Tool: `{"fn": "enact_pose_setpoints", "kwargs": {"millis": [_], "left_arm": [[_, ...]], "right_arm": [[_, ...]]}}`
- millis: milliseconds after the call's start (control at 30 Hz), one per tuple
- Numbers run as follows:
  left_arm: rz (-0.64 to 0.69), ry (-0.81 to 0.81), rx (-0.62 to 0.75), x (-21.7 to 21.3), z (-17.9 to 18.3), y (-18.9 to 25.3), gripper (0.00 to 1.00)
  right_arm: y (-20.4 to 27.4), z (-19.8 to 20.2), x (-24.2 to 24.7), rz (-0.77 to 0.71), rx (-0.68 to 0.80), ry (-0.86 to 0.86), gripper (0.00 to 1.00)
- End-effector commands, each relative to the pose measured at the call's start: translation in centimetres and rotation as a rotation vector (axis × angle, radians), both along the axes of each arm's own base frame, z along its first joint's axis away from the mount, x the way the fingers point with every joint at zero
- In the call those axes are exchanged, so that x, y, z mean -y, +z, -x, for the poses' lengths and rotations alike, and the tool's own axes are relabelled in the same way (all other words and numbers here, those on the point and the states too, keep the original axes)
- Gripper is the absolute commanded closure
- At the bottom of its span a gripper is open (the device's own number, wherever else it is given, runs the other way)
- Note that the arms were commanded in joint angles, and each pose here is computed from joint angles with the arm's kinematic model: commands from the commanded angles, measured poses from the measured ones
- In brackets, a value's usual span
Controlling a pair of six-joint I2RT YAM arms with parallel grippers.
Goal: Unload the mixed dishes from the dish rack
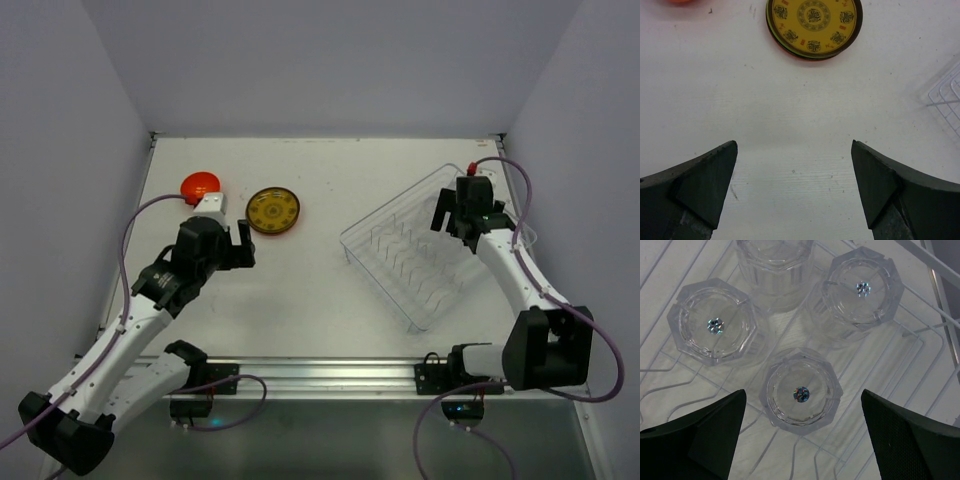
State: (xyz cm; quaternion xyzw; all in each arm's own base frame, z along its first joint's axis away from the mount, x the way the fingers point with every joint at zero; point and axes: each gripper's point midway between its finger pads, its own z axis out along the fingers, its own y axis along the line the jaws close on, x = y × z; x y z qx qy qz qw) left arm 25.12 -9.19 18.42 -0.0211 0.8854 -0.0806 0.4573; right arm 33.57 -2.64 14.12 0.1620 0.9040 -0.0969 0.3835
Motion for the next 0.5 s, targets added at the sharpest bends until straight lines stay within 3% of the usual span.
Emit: {"fn": "enact_pose_setpoints", "kwargs": {"millis": [0,167,467], "left_arm": [[-0.007,-0.036,0.02,0.7,-0.4,0.4,0.0],[-0.008,-0.046,0.015,1.0,-0.3,0.3,0.0],[-0.015,-0.033,0.005,0.8,-0.4,0.1,0.0]], "right_arm": [[-0.3,-0.6,-0.2,0.034,-0.046,0.076,0.01],[-1.1,-0.8,-1.6,-0.016,-0.043,0.15,0.01],[-3.8,-0.9,0.4,0.048,-0.105,0.021,0.05]]}}
